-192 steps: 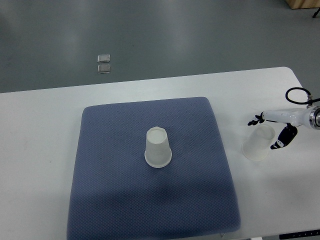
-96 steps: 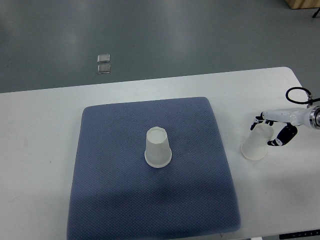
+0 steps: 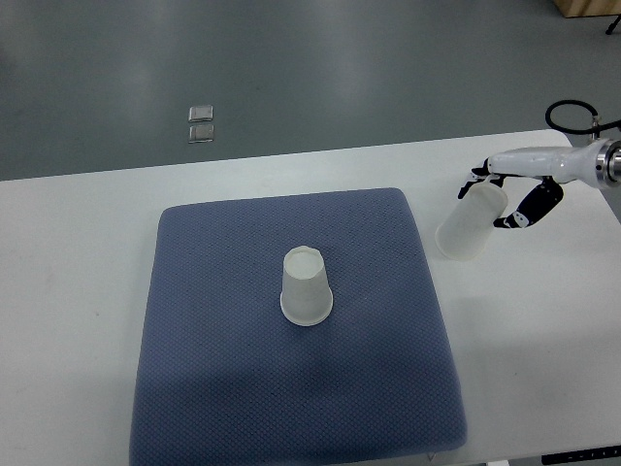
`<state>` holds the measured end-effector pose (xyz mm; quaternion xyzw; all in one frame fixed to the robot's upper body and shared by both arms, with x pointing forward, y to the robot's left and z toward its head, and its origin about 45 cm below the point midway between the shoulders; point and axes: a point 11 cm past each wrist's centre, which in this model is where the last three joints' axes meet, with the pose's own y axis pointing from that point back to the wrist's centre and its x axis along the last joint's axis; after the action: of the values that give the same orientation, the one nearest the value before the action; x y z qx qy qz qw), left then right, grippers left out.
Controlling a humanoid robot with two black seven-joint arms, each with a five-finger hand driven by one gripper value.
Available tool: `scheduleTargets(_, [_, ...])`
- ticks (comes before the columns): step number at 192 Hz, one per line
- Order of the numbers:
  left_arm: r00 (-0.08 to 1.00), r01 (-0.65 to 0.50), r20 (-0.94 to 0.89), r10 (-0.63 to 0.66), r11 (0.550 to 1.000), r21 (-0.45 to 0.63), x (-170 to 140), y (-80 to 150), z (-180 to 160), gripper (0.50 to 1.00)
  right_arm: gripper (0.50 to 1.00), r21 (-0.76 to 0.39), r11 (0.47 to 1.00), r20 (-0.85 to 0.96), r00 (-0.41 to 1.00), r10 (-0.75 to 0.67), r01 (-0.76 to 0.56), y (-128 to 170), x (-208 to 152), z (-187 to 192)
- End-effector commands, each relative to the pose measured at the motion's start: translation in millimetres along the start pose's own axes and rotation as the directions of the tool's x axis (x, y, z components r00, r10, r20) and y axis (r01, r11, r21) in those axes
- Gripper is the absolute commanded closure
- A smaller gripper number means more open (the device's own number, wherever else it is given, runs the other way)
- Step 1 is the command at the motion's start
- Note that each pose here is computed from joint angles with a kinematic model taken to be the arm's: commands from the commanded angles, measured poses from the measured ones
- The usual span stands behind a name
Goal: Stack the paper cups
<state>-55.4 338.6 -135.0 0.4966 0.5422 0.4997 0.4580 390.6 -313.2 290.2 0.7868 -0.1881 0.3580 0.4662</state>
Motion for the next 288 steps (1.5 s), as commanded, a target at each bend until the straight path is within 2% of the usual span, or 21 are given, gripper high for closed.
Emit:
scheduleTargets(1, [1.000, 0.000, 0.000, 0.000, 1.000, 0.000, 0.0, 0.0, 0.4, 0.500, 0.812, 0.059, 0.998, 0.006, 1.000, -0.003, 0.003, 6.3, 28.3, -23.3])
scheduleTargets(28, [1.000, 0.000, 0.000, 0.000, 1.000, 0.000, 0.0, 0.0, 0.4, 0.500, 0.807, 0.194, 0.981, -0.025, 0.999, -0.025, 0.029, -3.8, 50.9, -77.8])
scheduleTargets(58, [1.000, 0.000, 0.000, 0.000, 1.000, 0.000, 0.0, 0.0, 0.4, 0.500, 0.807, 0.286, 0.956, -0.091, 0.995, -0.038, 0.063, -18.7, 59.0, -123.2])
scheduleTargets(121, [1.000, 0.000, 0.000, 0.000, 1.000, 0.000, 0.0, 0.0, -0.4, 0.500, 0.807, 0.382, 0.914, -0.181, 0.981, -0.071, 0.136, -38.6, 56.2, -181.2])
scheduleTargets(152, [1.000, 0.000, 0.000, 0.000, 1.000, 0.000, 0.0, 0.0, 0.4, 0.500, 0.807, 0.399, 0.904, -0.207, 0.975, -0.076, 0.155, -46.6, 53.0, -195.3])
scheduleTargets(240, [1.000, 0.000, 0.000, 0.000, 1.000, 0.000, 0.0, 0.0, 0.4, 0.500, 0.801, 0.367, 0.913, -0.240, 0.966, -0.094, 0.180, -69.0, 38.6, -198.8])
scheduleTargets(265, [1.000, 0.000, 0.000, 0.000, 1.000, 0.000, 0.0, 0.0, -0.4, 0.500, 0.769, 0.367, 0.916, -0.236, 0.968, -0.079, 0.164, -72.0, 37.8, -199.2])
scheduleTargets(288, [1.000, 0.000, 0.000, 0.000, 1.000, 0.001, 0.0, 0.0, -0.5, 0.500, 0.652, 0.352, 0.922, -0.231, 0.969, -0.082, 0.162, -75.8, 33.7, -198.2])
